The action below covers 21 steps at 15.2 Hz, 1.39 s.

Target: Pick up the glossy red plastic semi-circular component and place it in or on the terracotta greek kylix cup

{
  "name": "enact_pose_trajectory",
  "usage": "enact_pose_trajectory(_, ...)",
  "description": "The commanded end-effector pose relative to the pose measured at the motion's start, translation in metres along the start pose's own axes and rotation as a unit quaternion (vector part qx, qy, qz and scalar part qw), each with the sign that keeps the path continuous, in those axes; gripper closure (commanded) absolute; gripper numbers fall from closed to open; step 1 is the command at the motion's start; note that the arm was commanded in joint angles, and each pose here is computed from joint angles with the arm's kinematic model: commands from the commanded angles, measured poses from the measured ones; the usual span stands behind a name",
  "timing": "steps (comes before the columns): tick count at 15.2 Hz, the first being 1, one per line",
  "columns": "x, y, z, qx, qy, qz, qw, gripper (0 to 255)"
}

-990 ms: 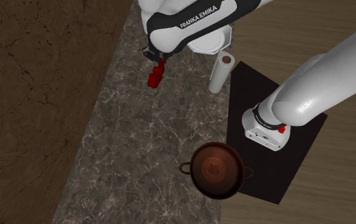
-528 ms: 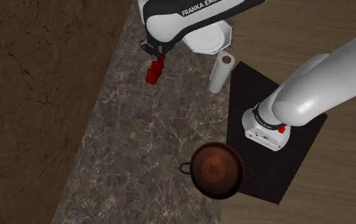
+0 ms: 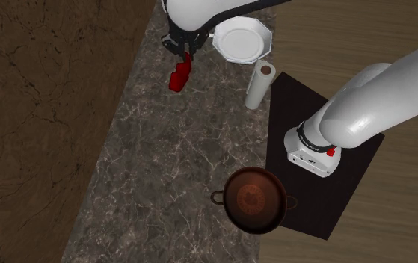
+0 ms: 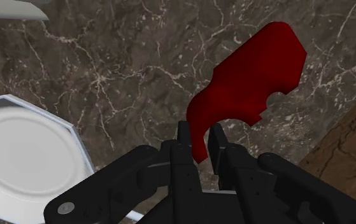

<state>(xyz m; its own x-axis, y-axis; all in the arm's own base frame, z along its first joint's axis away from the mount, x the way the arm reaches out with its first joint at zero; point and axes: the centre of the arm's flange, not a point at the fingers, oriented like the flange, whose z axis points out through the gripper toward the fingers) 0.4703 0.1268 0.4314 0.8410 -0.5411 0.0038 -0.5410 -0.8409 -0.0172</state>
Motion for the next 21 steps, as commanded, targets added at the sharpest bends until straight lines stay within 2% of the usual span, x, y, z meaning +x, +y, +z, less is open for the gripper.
enact_pose_trajectory(1,0.000,0.000,-0.006,0.000,0.000,0.000,1.0000,255)
enact_pose_trajectory(21,-0.257,0.057,-0.025,0.000,0.000,0.000,1.0000,255)
